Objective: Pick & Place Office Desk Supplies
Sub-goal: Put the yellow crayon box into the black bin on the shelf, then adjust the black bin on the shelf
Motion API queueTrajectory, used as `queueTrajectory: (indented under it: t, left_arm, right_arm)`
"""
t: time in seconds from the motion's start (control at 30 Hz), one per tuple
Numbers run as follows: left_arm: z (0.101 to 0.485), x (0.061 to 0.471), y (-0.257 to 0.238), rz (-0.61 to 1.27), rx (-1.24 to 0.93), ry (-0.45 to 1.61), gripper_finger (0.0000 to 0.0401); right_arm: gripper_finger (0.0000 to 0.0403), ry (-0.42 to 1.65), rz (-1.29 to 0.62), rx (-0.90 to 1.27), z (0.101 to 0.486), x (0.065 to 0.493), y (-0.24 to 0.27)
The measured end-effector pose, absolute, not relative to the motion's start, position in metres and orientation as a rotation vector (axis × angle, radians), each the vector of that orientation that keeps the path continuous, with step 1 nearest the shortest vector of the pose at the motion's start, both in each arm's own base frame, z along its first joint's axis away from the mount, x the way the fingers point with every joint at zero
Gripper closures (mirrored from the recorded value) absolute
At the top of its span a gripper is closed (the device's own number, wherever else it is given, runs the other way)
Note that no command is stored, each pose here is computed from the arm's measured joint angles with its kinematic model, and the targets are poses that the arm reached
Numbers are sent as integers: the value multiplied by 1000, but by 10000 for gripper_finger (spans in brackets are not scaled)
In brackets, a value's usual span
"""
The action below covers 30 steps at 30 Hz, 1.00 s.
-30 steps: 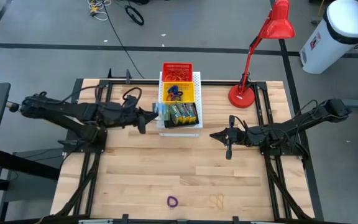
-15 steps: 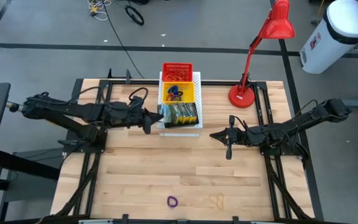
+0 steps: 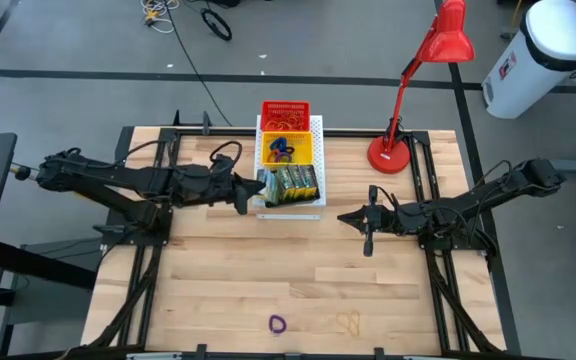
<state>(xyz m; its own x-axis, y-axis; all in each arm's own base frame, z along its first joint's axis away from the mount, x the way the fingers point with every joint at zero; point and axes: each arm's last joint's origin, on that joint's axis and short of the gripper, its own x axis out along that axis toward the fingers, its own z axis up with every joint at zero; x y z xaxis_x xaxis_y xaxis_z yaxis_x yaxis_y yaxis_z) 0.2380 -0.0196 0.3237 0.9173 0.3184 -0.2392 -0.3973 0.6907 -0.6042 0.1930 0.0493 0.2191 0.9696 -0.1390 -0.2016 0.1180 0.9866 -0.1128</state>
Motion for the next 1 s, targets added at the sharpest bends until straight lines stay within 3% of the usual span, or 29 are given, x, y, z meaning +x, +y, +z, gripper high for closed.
queueTrajectory:
  t: [0.4, 1.0]
  left_arm:
    - [322, 238, -18, 463, -630, 112, 362]
    - [318, 247, -19, 441, -447, 150, 290]
  right_arm:
    - [392, 209, -122, -105, 219, 193, 50]
    - [392, 207, -122, -105, 220, 193, 50]
